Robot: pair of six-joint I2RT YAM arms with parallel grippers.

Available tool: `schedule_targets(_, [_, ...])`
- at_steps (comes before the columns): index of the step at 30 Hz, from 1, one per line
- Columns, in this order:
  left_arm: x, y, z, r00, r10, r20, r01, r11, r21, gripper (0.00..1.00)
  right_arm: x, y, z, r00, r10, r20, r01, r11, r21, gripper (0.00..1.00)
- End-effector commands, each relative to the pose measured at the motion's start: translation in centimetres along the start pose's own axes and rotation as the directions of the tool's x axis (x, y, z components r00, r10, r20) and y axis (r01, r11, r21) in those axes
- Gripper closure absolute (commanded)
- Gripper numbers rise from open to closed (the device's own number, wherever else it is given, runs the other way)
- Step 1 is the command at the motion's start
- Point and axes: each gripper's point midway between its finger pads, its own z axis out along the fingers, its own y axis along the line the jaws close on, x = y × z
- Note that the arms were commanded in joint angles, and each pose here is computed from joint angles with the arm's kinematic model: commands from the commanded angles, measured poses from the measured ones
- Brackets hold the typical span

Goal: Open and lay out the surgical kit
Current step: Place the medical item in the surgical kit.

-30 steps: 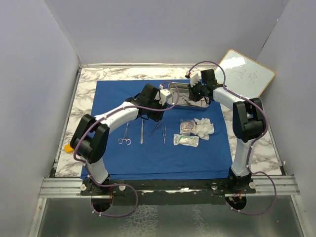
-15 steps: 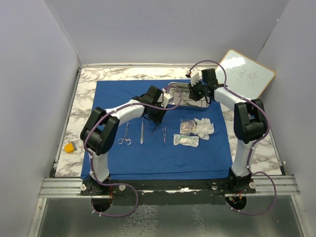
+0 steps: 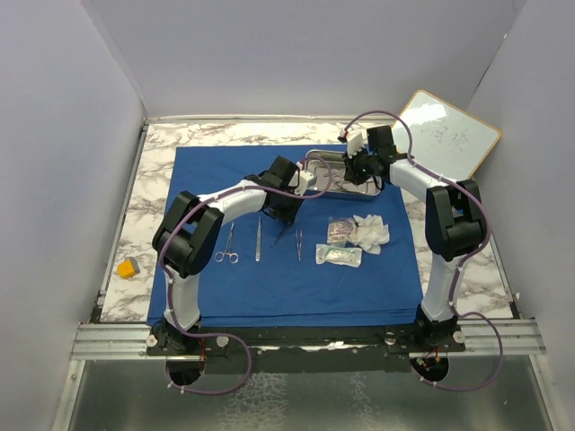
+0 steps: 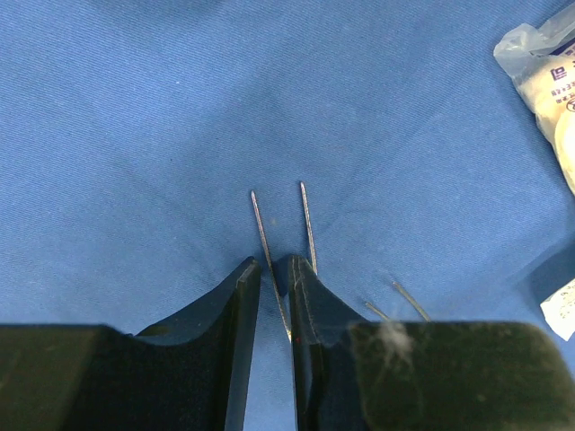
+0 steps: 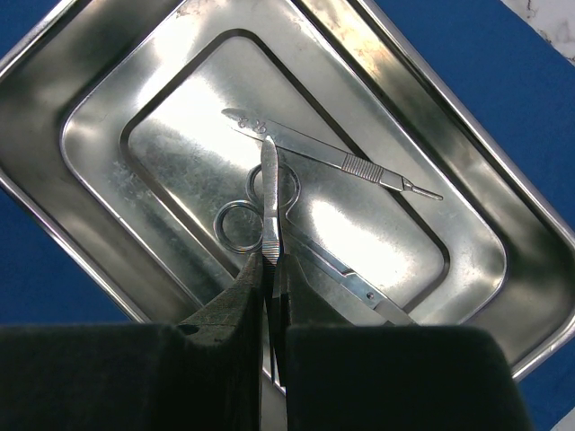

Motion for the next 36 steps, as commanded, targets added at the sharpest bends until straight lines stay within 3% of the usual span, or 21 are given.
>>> schedule_targets(1, [-0.4,0.2,0.2,1.000,-0.014,-0.003,0.014,1.000,-0.018,0.79,-1.3,-0.5,-1.0,0.999,-0.030,0.039,0.029,0.999,0.020,0.99])
schedule_targets(18, [-1.1,0.1,-0.4,0.999,-0.043,-0.004,0.043,0.999,-0.028,1.00,-1.2,-0.6,-1.0,0.999,-0.025,0.040,0.024,1.000,0.019,0.99])
schedule_targets(27, [-2.5,0.0,-1.9,0.997,-0.065,0.034,0.067,0.997,-0.040,1.00,-1.3,-0.7,-1.1,0.999,-0.023,0.044,0.023,1.000,0.019,0.99])
schedule_targets(36, [-2.2,-0.3,-3.9,0.981,-0.186,0.054,0.190,0.980,-0.067,1.00,-1.3,-0.8,-1.1,0.999,-0.022,0.043,0.021,1.000,0.021,0.99])
